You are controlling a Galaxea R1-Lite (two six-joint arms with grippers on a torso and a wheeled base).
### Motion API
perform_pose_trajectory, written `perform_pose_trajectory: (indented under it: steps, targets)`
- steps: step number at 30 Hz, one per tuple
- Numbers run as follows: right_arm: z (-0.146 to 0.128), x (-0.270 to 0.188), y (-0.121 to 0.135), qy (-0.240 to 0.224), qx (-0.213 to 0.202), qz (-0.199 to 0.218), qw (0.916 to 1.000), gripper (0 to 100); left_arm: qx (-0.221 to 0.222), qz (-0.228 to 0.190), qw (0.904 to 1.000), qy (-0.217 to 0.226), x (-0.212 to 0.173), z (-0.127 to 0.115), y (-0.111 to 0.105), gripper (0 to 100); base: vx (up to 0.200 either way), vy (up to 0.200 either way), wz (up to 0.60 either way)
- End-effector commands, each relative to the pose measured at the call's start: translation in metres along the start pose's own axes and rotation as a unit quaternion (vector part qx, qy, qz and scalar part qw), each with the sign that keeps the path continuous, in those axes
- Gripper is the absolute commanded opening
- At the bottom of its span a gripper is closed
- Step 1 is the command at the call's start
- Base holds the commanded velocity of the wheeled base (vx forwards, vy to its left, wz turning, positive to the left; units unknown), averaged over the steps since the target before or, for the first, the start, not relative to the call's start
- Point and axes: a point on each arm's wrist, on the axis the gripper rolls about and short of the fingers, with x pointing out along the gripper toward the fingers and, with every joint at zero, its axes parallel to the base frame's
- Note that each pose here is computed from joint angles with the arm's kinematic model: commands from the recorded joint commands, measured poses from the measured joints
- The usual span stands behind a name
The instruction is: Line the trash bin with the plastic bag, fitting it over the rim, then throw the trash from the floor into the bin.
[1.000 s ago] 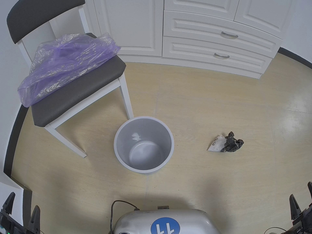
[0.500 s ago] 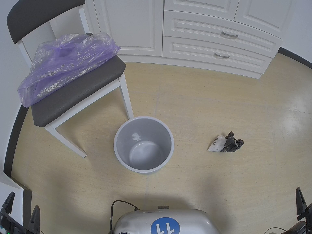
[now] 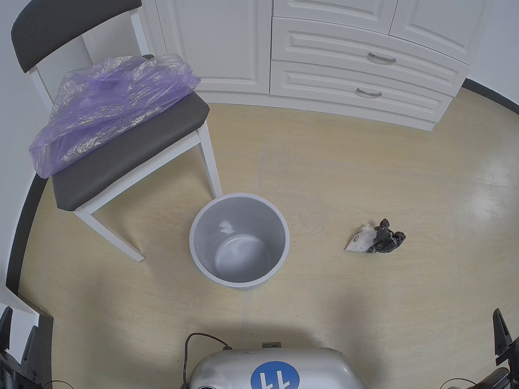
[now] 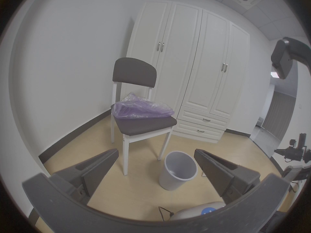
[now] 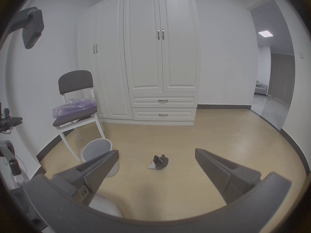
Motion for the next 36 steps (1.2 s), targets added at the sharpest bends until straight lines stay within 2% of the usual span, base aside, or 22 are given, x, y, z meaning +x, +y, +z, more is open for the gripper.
perform_pose_trajectory:
  steps: [1, 4, 5, 6, 7, 8, 9, 10, 11, 12, 16, 21, 25, 28, 30, 32, 33, 34, 36]
  targets:
    - [0.033, 0.016, 0.001, 0.025, 0.01, 0.004, 0.9996, 100, 0.102, -0.016, 0.9932, 0.055, 0.003, 0.01, -0.002, 100, 0.0, 0.0, 0.0]
    - [0.062, 0.039, 0.001, 0.047, 0.031, 0.003, 0.9984, 100, 0.139, 0.0, 0.9845, 0.107, 0.025, 0.029, -0.004, 100, 0.0, 0.0, 0.0]
    - [0.063, 0.04, 0.001, 0.046, 0.032, 0.003, 0.9984, 100, 0.141, 0.001, 0.9838, 0.111, 0.026, 0.029, -0.004, 100, 0.0, 0.0, 0.0]
    - [0.076, 0.054, 0.001, 0.048, 0.044, 0.003, 0.9979, 100, 0.166, 0.017, 0.9753, 0.145, 0.045, 0.041, -0.005, 100, 0.0, 0.0, 0.0]
    - [0.076, 0.054, 0.001, 0.048, 0.044, 0.003, 0.9979, 100, 0.166, 0.017, 0.9753, 0.145, 0.045, 0.041, -0.005, 100, 0.0, 0.0, 0.0]
    - [0.085, 0.071, 0.001, 0.051, 0.045, 0.007, 0.9977, 100, 0.191, 0.045, 0.965, 0.174, 0.067, 0.052, -0.004, 100, 0.0, 0.0, 0.0]
    - [0.088, 0.08, 0.002, 0.051, 0.044, 0.01, 0.9977, 100, 0.204, 0.06, 0.9595, 0.185, 0.078, 0.056, -0.003, 100, 0.0, 0.0, 0.0]
    - [0.09, 0.088, 0.002, 0.052, 0.041, 0.017, 0.9977, 100, 0.217, 0.073, 0.9546, 0.191, 0.089, 0.059, -0.002, 100, 0.0, 0.0, 0.0]
    - [0.09, 0.089, 0.003, 0.052, 0.041, 0.019, 0.9977, 100, 0.219, 0.074, 0.9539, 0.191, 0.09, 0.059, -0.002, 100, 0.0, 0.0, 0.0]
    - [0.092, 0.104, 0.005, 0.054, 0.035, 0.028, 0.9975, 100, 0.243, 0.089, 0.9461, 0.195, 0.106, 0.063, 0.0, 100, 0.0, 0.0, 0.0]
    - [0.086, 0.133, 0.009, 0.077, 0.025, 0.028, 0.9963, 100, 0.275, 0.105, 0.9373, 0.187, 0.132, 0.071, 0.004, 100, 0.0, 0.0, 0.0]
    - [0.09, 0.162, 0.025, 0.049, 0.034, 0.029, 0.9978, 100, 0.316, 0.124, 0.9183, 0.203, 0.155, 0.08, 0.013, 100, 0.0, 0.0, 0.0]
    - [0.092, 0.184, 0.04, 0.036, 0.05, 0.027, 0.9977, 100, 0.326, 0.134, 0.9109, 0.214, 0.171, 0.086, 0.019, 100, 0.0, 0.0, 0.0]
    - [0.088, 0.198, 0.053, 0.036, 0.077, 0.042, 0.9955, 100, 0.325, 0.144, 0.908, 0.222, 0.182, 0.089, 0.025, 100, 0.0, 0.0, 0.0]
    - [0.085, 0.204, 0.058, 0.035, 0.081, 0.044, 0.9951, 100, 0.323, 0.15, 0.9068, 0.226, 0.187, 0.09, 0.028, 100, 0.0, 0.0, 0.0]
    - [0.085, 0.204, 0.058, 0.035, 0.081, 0.044, 0.9951, 100, 0.323, 0.15, 0.9068, 0.226, 0.187, 0.09, 0.028, 100, 0.0, 0.0, 0.0]
    - [0.082, 0.21, 0.063, 0.031, 0.083, 0.028, 0.9957, 100, 0.315, 0.149, 0.9073, 0.235, 0.199, 0.092, 0.039, 100, 0.0, 0.0, 0.0]
    - [0.082, 0.21, 0.063, 0.031, 0.083, 0.028, 0.9957, 100, 0.315, 0.149, 0.9073, 0.235, 0.199, 0.092, 0.039, 100, 0.0, 0.0, 0.0]
    - [0.084, 0.209, 0.064, 0.023, 0.086, 0.027, 0.9957, 100, 0.305, 0.138, 0.9128, 0.234, 0.21, 0.098, 0.051, 100, 0.0, 0.0, 0.0]
